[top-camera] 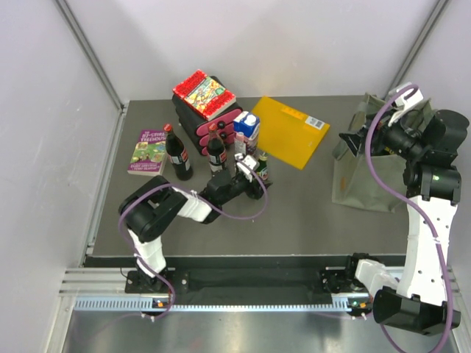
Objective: Take the beverage out of the canvas bag
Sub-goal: Place the drink at the center of the board.
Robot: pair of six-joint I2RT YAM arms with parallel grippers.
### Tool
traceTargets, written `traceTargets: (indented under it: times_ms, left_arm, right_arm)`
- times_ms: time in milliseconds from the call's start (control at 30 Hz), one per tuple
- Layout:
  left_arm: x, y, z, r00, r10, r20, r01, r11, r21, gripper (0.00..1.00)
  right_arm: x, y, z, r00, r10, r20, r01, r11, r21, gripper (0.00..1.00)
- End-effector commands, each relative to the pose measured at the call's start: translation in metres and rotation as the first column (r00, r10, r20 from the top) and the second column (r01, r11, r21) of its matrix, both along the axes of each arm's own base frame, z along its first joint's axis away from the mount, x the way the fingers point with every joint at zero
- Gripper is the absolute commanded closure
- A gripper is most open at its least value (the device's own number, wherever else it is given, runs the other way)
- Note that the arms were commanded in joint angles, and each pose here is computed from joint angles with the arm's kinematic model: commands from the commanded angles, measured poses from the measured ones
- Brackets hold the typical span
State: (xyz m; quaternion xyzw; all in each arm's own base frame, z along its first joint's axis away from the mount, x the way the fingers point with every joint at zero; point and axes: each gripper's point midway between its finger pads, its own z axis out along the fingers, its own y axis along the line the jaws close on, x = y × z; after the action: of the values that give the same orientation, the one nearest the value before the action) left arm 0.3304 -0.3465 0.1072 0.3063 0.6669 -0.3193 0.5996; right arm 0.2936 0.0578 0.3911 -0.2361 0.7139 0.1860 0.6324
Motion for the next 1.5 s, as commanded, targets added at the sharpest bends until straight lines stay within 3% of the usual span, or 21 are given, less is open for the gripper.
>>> traceTargets:
  times_ms: [0, 333, 733, 933, 1100, 1467]
  left_arm:
    - [0.019, -0.024, 0.119, 0.953, 0.004, 0.304, 0.083, 0.958, -0.273, 1.00]
    - [0.049, -0.051, 0.108, 0.955, -0.007, 0.298, 0.095, 0.955, -0.281, 1.00]
    - [0.046, -0.049, 0.073, 0.968, -0.028, 0.248, 0.088, 0.968, -0.237, 0.93]
    - [0.039, -0.041, 0.058, 0.973, -0.029, 0.227, 0.079, 0.974, -0.214, 0.79]
    - [0.035, -0.036, 0.051, 0.976, -0.025, 0.217, 0.069, 0.978, -0.197, 0.58]
    - [0.029, -0.030, 0.062, 0.975, -0.014, 0.224, 0.057, 0.980, -0.188, 0.24]
  right_arm:
    - [-0.004, 0.002, 0.002, 0.999, 0.012, 0.032, -0.012, 1.000, -0.026, 0.00]
    - [0.000, 0.000, -0.002, 1.000, 0.014, 0.018, -0.013, 0.999, -0.036, 0.00]
    - [-0.001, 0.000, -0.005, 1.000, 0.012, 0.010, -0.011, 0.999, -0.040, 0.00]
    - [-0.001, 0.000, -0.008, 1.000, 0.012, 0.004, -0.012, 0.999, -0.039, 0.00]
    - [-0.002, 0.000, -0.011, 1.000, 0.010, 0.002, -0.010, 0.999, -0.045, 0.00]
    - [-0.006, 0.000, -0.010, 1.000, 0.014, 0.015, -0.013, 0.998, -0.056, 0.00]
